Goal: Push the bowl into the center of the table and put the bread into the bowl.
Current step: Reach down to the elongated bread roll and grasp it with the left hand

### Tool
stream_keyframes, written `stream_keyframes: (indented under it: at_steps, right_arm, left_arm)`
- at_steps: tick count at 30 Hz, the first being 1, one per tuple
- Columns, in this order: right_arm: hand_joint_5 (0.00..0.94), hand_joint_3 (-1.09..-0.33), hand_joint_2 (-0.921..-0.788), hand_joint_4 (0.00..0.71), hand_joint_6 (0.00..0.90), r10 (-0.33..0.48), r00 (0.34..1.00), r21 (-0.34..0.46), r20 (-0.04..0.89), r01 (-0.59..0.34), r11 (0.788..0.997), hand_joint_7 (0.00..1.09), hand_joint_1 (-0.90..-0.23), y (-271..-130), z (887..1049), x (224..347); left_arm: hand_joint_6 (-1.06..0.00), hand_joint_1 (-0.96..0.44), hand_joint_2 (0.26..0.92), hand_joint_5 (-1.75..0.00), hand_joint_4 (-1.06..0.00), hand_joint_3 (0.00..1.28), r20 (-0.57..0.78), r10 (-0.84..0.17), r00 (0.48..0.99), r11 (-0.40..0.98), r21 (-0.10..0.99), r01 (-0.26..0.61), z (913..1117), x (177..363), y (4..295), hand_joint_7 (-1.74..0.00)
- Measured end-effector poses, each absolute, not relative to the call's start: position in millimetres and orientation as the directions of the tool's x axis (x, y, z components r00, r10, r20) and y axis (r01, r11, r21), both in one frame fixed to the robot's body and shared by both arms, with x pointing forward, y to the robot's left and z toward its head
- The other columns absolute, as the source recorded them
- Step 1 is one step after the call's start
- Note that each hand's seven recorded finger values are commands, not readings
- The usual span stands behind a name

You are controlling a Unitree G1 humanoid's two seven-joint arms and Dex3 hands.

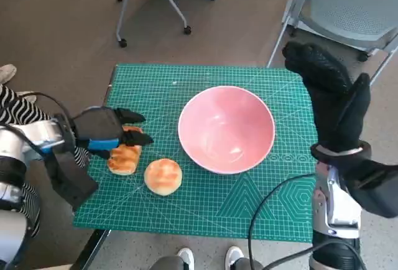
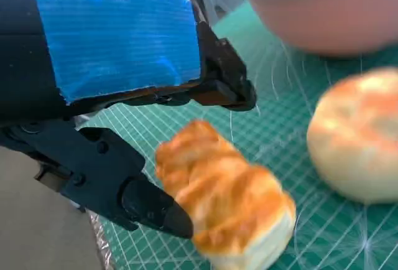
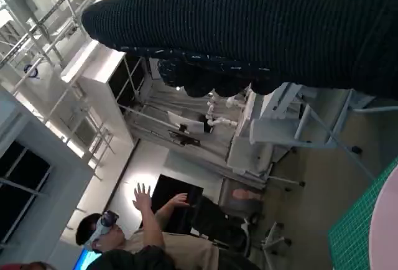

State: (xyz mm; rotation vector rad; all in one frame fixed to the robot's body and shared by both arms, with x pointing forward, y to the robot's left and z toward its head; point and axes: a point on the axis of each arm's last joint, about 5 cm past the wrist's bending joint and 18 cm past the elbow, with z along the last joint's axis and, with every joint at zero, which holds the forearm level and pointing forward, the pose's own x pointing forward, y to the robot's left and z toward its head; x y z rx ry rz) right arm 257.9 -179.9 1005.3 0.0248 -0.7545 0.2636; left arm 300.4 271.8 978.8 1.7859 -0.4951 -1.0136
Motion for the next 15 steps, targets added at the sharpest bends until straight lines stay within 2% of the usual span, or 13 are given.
stream_keyframes:
  at_steps: [3,15]
  right_arm:
    - [0.007,-0.622,-0.921,0.23,0.075,0.223,0.699,-0.074,0.68,-0.237,0.969,0.55,-0.703,-181.7,1005.5,256.1]
    - [0.004,-0.629,-0.921,0.225,0.079,0.205,0.706,-0.072,0.678,-0.214,0.974,0.55,-0.696,-184.4,1006.9,252.5]
  left_arm:
    - [-0.45,-0.17,0.729,0.0,-0.35,0.01,-0.422,-0.712,0.561,-0.448,0.888,0.101,975,301.0,271,-0.01]
    - [-0.53,-0.02,0.794,-0.04,-0.49,0.02,-0.452,-0.713,0.535,-0.502,0.863,0.06,960,303.6,267,-0.04]
